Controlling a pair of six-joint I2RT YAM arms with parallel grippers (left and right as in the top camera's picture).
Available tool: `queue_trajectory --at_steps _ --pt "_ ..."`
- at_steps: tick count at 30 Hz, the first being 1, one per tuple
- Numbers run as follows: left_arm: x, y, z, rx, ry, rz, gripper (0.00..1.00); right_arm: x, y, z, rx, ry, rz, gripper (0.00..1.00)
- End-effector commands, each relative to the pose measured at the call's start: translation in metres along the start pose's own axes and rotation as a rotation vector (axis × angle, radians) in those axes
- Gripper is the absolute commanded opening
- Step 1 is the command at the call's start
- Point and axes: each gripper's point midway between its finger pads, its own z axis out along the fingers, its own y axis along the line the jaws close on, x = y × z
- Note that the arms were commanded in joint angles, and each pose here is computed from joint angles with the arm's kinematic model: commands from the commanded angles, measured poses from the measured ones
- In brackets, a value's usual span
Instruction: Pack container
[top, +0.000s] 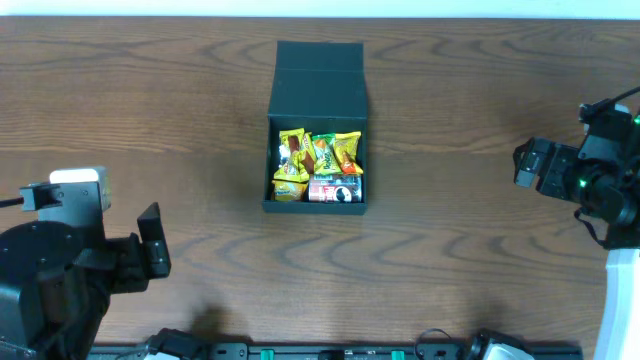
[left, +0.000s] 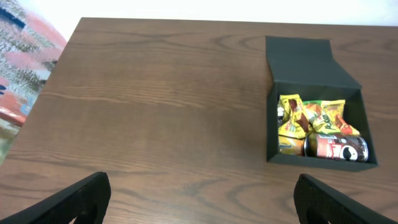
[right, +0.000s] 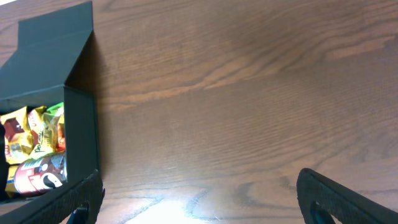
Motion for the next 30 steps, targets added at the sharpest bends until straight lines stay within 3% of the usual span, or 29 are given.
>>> queue_trajectory --at_steps 1,8,13,22,30 --pt "0.002 0.014 -0.010 -0.045 -0.033 -0.020 0.95 -0.001 0.004 -0.002 -0.013 -0.004 -0.024 0.99" --pt "0.000 0.042 -0.018 -0.175 -0.156 -0.162 0.95 -0.001 0.004 -0.002 -0.013 -0.004 -0.024 0.99" --pt "0.039 0.058 0.031 -0.264 -0.177 -0.243 0.95 -0.001 0.004 -0.002 -0.013 -0.004 -0.024 0.99" --pt "0.118 0.045 0.127 -0.182 -0.226 -0.277 0.95 -0.001 0.004 -0.002 -0.013 -0.004 -0.024 0.99" --pt "0.164 0.032 0.174 -0.112 -0.236 -0.270 0.95 -0.001 0.004 -0.002 -0.013 -0.004 -0.024 0.99"
